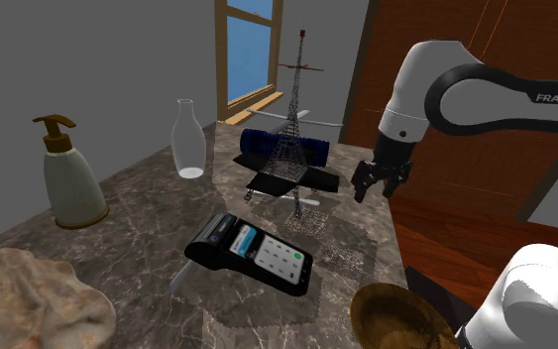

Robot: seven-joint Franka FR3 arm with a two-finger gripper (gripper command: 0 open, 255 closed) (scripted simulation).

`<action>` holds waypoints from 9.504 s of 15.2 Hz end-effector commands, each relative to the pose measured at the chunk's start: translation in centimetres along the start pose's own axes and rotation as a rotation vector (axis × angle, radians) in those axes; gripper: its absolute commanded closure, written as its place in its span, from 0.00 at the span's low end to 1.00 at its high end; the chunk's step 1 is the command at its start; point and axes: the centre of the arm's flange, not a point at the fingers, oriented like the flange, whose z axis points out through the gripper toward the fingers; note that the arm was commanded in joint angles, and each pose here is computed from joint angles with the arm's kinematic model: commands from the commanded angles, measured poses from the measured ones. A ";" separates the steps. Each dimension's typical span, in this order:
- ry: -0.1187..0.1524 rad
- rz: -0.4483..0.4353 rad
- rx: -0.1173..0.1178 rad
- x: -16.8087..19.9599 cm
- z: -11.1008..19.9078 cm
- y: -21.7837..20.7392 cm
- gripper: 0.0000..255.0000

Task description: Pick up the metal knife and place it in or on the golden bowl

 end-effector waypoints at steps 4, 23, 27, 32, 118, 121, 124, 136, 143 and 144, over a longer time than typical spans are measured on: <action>-0.016 0.103 0.044 -1.2 2.3 -5.4 0.00; -0.073 0.480 0.206 -0.8 7.9 -27.1 0.00; -0.085 0.559 0.240 0.3 8.6 -31.7 0.00; -0.099 0.656 0.282 2.2 9.3 -37.1 0.00; -0.036 0.569 -0.068 6.0 14.5 -43.0 0.00; -0.036 0.569 -0.068 6.0 14.5 -43.0 1.00; -0.037 0.569 -0.068 6.0 14.5 -42.8 1.00; -0.036 0.569 -0.068 6.1 10.8 -43.2 1.00; -0.036 0.569 -0.068 6.3 7.2 -43.4 1.00; -0.036 0.569 -0.068 6.3 6.6 -43.5 1.00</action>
